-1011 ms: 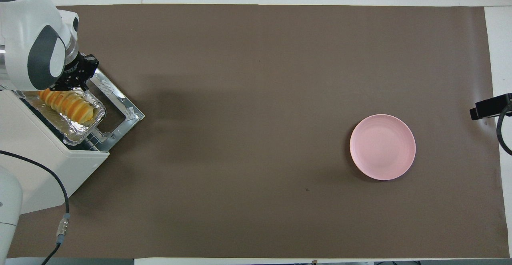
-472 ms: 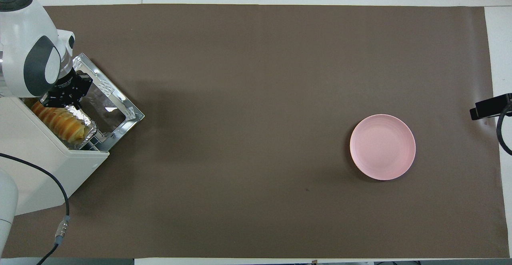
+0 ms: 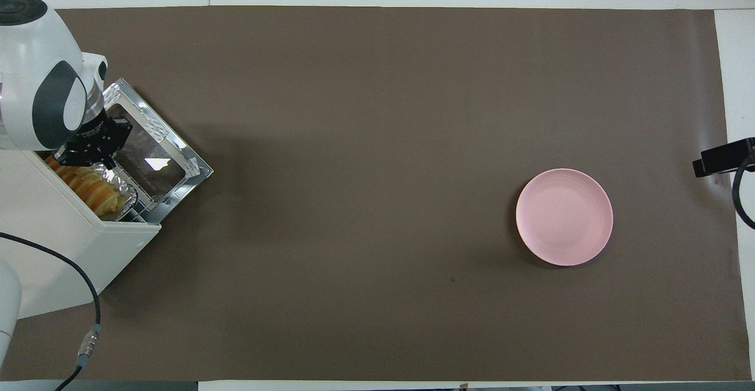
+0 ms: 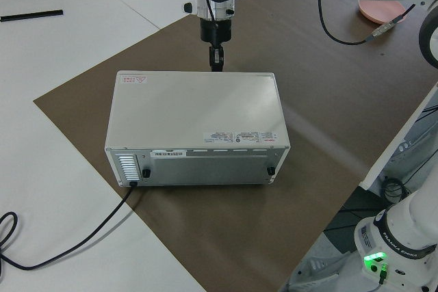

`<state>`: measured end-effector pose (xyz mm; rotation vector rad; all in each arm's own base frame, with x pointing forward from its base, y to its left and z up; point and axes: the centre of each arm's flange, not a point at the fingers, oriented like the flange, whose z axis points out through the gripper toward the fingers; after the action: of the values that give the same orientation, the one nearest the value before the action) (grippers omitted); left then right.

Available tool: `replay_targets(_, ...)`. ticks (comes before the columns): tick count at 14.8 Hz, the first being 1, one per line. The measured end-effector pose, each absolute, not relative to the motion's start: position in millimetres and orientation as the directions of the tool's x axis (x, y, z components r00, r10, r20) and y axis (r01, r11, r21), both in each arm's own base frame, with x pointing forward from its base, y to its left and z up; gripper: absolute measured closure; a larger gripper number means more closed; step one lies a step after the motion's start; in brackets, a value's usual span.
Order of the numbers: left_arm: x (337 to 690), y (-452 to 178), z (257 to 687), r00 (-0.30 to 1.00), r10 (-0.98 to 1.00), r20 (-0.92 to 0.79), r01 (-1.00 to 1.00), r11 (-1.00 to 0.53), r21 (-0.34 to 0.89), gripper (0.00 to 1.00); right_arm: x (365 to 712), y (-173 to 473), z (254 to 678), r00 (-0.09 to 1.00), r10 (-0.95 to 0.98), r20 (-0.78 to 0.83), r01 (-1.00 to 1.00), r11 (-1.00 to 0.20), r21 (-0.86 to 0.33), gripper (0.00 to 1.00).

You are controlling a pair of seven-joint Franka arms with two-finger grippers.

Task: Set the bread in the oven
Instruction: 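Release the tray and withdraw the left gripper from the oven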

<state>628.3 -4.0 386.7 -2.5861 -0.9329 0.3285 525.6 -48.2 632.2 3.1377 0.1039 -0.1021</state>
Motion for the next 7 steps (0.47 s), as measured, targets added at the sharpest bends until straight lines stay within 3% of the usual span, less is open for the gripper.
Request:
replay_targets(2, 628.1, -3.1, 386.5, 0.76, 0.643, -0.096, 0.555, -0.719, -0.418, 0.94, 525.6, -48.2, 632.2, 0.996, 0.066, -0.065, 0.066, -0.998, -0.002, 0.0)
replay_targets(7, 631.1, -0.3, 397.8, 0.776, 0.625, -0.088, 0.546, -0.735, -0.402, 0.39, 525.6, -48.2, 632.2, 0.996, 0.066, -0.065, 0.066, -0.998, -0.002, 0.0)
